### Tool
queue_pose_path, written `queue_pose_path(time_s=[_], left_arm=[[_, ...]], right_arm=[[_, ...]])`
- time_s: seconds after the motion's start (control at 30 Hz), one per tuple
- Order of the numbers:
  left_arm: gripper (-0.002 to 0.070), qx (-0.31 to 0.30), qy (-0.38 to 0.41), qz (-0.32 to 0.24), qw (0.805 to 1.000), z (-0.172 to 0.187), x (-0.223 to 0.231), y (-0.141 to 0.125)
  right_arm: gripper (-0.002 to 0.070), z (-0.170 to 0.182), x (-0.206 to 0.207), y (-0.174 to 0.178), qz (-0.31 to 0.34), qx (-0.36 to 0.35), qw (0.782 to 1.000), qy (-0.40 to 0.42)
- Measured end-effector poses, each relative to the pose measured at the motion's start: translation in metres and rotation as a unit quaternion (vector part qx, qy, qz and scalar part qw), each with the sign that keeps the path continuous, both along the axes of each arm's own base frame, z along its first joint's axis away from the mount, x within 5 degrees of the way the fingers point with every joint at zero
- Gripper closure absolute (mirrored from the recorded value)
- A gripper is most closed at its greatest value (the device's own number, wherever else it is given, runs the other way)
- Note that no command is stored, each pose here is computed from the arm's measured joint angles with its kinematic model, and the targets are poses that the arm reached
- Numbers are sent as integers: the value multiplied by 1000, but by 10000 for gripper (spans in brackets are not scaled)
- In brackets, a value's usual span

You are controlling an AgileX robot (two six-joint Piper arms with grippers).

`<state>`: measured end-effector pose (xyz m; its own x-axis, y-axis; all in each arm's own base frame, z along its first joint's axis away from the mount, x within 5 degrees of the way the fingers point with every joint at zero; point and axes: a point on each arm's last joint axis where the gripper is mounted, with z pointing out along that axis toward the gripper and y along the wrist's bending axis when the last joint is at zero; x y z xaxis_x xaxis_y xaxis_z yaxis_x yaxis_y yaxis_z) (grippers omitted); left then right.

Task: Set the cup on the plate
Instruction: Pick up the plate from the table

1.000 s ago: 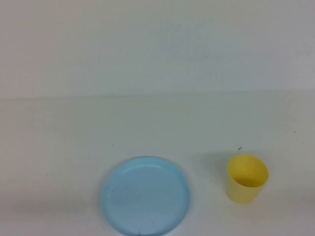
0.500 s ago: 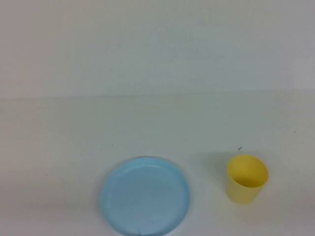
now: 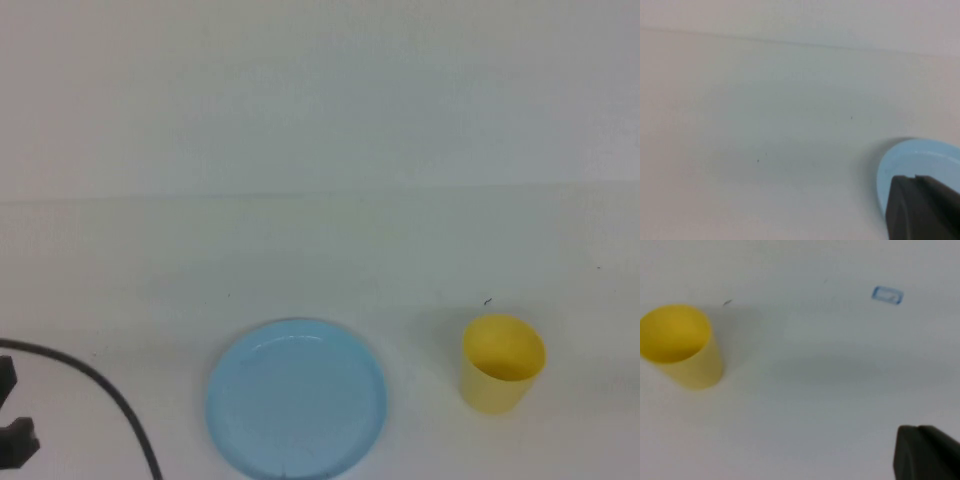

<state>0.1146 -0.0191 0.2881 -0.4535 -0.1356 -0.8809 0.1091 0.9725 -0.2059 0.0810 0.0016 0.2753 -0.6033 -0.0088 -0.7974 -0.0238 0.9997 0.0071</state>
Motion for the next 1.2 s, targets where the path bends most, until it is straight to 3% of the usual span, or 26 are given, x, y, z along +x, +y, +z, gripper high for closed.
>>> queue_pose_path(time_s=[0.13,0.33,0.4,0.63,0.73,0.77,0.8,0.83,0.9,1.07,1.2], left_arm=[[613,23,58,-41,997,4,24,-6],[284,6,128,-120,984,14,65,-21],[227,11,155,-155,976,15,80,-27],[249,88,221,-241,941,1,125,-56],[255,150,258,-243,923,-14,139,-70],[256,133,276,-238,922,-20,140,-77],[256,192,277,-228,913,-22,147,-76],[256,201,286,-217,911,-26,151,-81],[256,183,307,-190,915,-33,159,-90],[256,162,327,-197,910,-50,175,-106],[256,162,350,-195,902,-68,187,-111]], right_arm=[[676,16,19,12,88,15,992,93],[676,38,39,22,169,32,978,117],[676,43,42,24,189,30,975,116],[676,41,52,26,208,35,968,136],[675,40,53,26,209,35,967,139],[671,40,53,26,209,36,967,139],[661,40,53,26,209,36,967,139],[645,40,53,26,209,36,967,139],[601,40,53,26,209,36,967,139],[461,40,53,26,210,37,967,138],[432,41,53,28,212,49,967,135]])
